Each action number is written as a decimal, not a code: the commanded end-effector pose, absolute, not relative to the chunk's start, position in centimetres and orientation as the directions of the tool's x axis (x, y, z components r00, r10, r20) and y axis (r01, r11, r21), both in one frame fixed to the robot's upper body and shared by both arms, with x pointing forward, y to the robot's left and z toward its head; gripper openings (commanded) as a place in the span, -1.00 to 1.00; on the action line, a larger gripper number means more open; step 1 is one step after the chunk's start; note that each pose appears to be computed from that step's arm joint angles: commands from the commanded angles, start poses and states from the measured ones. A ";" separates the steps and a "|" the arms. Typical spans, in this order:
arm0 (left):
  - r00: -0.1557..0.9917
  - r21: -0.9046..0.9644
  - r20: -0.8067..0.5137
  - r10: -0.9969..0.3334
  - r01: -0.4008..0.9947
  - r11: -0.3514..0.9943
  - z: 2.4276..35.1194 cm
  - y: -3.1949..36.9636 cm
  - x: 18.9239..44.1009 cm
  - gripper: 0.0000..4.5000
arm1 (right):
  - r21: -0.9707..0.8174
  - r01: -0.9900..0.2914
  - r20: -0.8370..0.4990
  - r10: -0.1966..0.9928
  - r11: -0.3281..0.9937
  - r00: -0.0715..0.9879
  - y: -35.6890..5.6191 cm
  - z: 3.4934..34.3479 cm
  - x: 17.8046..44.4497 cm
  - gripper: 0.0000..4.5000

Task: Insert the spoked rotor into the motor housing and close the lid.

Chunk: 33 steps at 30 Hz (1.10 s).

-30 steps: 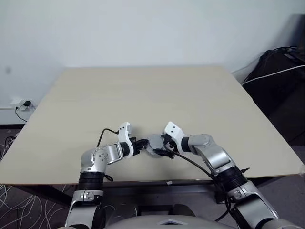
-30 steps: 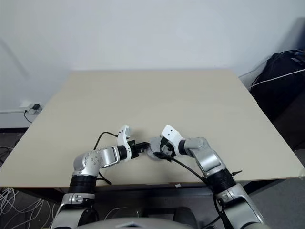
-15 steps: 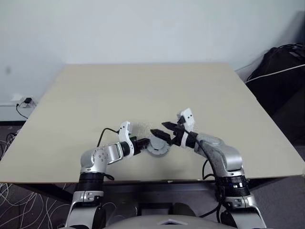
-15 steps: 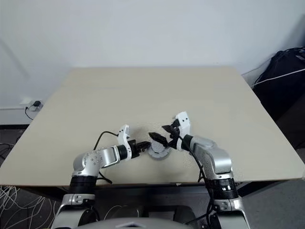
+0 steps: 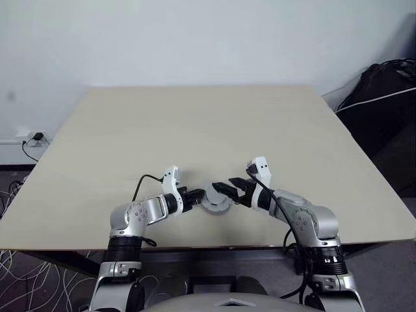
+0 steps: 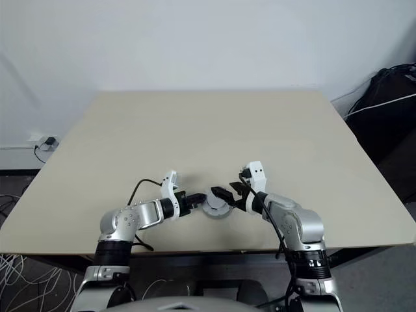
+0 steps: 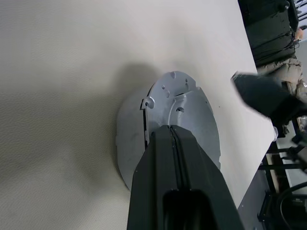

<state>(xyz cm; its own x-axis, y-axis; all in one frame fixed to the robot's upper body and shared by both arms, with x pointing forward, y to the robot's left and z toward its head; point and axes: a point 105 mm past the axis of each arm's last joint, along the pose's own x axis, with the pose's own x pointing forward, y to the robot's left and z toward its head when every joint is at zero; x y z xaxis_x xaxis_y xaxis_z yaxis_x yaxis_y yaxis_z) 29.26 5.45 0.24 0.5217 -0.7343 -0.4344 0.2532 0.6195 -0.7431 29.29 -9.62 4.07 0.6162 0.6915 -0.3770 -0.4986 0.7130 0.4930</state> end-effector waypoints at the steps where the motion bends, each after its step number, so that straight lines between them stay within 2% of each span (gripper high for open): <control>1: 0.427 -0.762 -0.465 -0.775 0.252 0.596 -1.0 3.3 27.5 -1.00 | 0.495 -0.488 -0.384 0.685 0.719 0.619 -9.7 5.1 29.0 0.99; 7: 0.426 -0.764 -0.461 -0.779 0.256 0.592 -1.0 3.2 27.6 -1.00 | 0.551 -0.418 -0.455 0.680 0.722 0.575 -10.3 4.8 27.8 0.99; 11: 0.427 -0.765 -0.458 -0.780 0.258 0.590 -1.0 3.2 27.6 -1.00 | 0.511 -0.301 -0.474 0.556 0.805 0.683 -12.0 5.0 29.7 0.99; 13: 0.427 -0.766 -0.456 -0.781 0.259 0.589 -1.0 3.2 27.6 -1.00 | 0.498 -0.246 -0.502 0.508 0.832 0.701 -12.7 4.7 30.1 0.99; 19: 0.427 -0.767 -0.450 -0.784 0.264 0.584 -0.9 3.1 27.6 -1.00 | 0.453 -0.183 -0.654 0.465 0.872 0.596 -13.1 1.9 28.7 0.99; 27: 0.437 -0.764 -0.449 -0.779 0.265 0.588 -0.8 3.5 27.7 -1.00 | 0.554 -0.179 -0.668 0.562 0.813 0.487 -11.7 1.1 27.2 0.99; 33: 0.444 -0.761 -0.449 -0.776 0.265 0.592 -0.8 3.7 27.7 -1.00 | 0.713 -0.108 -0.580 0.669 0.693 0.464 -10.8 1.7 27.4 0.99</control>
